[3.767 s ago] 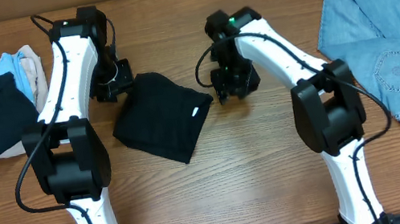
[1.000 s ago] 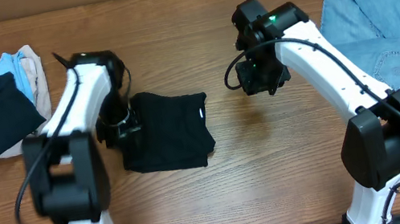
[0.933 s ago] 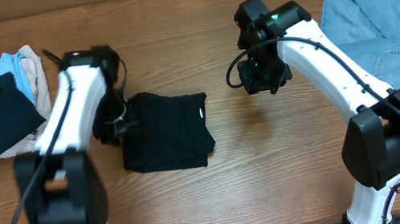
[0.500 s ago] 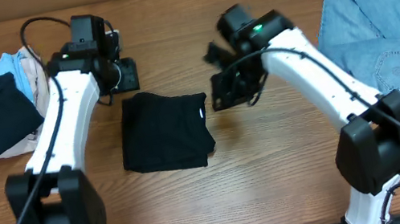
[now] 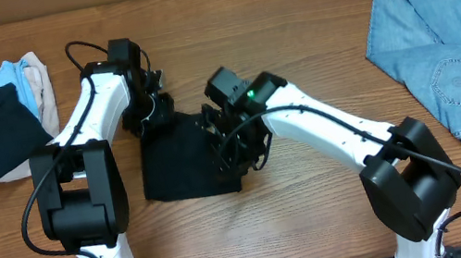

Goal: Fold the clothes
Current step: 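Grasp the bundle with both grippers and rotate it on the table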

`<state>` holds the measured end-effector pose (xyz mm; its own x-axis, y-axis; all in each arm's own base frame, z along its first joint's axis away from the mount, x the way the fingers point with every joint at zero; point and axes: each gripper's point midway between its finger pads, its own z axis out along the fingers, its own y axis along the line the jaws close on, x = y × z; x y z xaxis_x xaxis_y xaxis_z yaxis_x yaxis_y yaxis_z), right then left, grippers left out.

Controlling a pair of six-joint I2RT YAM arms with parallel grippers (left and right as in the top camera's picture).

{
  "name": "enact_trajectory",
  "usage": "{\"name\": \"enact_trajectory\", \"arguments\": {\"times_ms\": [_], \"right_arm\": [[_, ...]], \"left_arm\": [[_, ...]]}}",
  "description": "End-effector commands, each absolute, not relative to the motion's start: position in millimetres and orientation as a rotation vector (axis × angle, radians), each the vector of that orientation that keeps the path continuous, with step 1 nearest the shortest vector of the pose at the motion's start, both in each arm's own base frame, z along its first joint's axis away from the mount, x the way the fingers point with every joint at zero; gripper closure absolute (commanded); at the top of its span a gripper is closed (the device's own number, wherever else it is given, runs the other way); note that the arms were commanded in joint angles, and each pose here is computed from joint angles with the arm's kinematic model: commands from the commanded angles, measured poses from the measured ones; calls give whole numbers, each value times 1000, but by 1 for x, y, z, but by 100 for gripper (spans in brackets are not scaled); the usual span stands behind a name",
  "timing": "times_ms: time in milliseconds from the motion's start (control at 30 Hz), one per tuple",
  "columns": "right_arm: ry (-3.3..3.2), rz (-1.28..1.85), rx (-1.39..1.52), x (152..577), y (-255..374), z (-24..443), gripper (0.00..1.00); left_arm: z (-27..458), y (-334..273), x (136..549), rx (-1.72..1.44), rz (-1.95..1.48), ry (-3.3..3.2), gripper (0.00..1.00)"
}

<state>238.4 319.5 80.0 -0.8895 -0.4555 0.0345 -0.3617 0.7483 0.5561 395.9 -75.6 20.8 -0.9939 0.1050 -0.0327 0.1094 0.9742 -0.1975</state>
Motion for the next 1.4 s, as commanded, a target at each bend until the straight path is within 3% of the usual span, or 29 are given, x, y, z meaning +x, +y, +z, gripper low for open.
{"name": "enact_trajectory", "arguments": {"times_ms": [0,267,467,633,733,933,1167,1367], "right_arm": [[-2731,-864,568,224,317,68,72],[-2782,-792,540,225,307,46,69],[-2951,-554,499,256,273,30,64],[-2984,-548,383,276,250,29,65],[-2972,-526,318,279,235,29,66],[-2897,-466,304,261,222,29,65],[-2935,-535,333,267,230,50,54],[-2950,-664,388,273,244,65,52]], "left_arm": [[20,-77,379,196,-344,3164,48],[28,-71,326,149,-338,3392,56],[40,-68,292,100,-340,3541,64],[47,-75,280,86,-430,3588,67],[46,-74,283,88,-417,3575,71],[43,-75,310,82,-402,3455,67],[64,-77,372,43,-349,3224,61],[82,-103,383,77,-530,3157,59]]}}
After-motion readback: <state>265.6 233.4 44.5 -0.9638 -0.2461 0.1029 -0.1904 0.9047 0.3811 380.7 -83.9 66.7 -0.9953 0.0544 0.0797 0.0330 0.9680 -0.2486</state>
